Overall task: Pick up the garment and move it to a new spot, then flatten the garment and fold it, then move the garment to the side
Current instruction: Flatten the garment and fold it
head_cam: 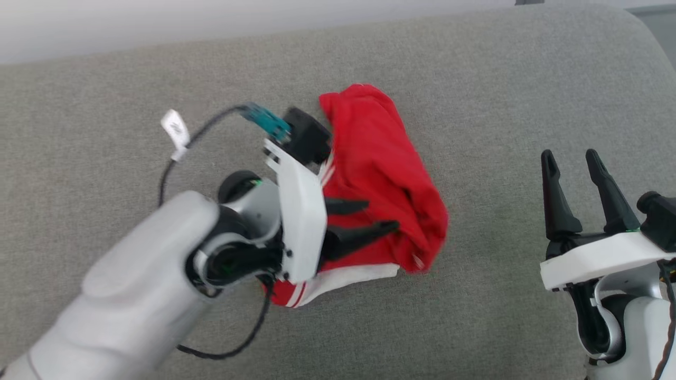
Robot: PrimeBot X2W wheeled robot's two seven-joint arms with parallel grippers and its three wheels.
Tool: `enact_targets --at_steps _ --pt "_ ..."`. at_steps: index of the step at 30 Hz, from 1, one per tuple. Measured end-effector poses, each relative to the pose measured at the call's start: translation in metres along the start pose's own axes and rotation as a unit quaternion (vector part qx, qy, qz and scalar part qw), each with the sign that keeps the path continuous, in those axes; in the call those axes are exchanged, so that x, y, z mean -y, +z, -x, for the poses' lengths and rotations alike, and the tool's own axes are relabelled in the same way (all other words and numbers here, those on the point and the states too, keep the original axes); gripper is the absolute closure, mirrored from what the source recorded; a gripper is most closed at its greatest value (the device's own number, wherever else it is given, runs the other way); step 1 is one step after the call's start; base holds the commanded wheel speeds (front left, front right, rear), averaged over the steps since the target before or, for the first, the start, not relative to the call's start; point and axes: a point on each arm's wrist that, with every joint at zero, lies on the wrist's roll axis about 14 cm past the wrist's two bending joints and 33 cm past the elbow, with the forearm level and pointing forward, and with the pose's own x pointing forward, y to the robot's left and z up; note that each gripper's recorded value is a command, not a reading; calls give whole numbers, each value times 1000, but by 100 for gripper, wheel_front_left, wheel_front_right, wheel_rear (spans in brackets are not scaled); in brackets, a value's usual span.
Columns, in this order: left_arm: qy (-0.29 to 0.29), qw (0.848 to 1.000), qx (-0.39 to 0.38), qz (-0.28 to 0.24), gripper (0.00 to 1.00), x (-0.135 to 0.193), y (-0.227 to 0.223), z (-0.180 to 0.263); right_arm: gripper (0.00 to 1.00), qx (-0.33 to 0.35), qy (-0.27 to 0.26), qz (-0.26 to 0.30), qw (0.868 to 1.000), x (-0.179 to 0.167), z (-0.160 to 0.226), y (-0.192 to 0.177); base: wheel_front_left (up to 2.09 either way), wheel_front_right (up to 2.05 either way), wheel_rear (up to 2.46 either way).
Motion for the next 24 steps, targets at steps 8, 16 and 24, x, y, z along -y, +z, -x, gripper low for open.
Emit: enact_targets --at_steps 8,16,24 --pt "64 997 32 -16 0 -19 30 39 0 7 7 -1 1000 -5 3 6 0 0 0" --pt "106 994 9 26 0 -61 13 40 0 3 9 -3 1000 -6 2 3 0 0 0" --pt "132 984 -76 96 0 -103 -42 30 0 -5 -12 -1 1000 9 3 -3 0 0 0"
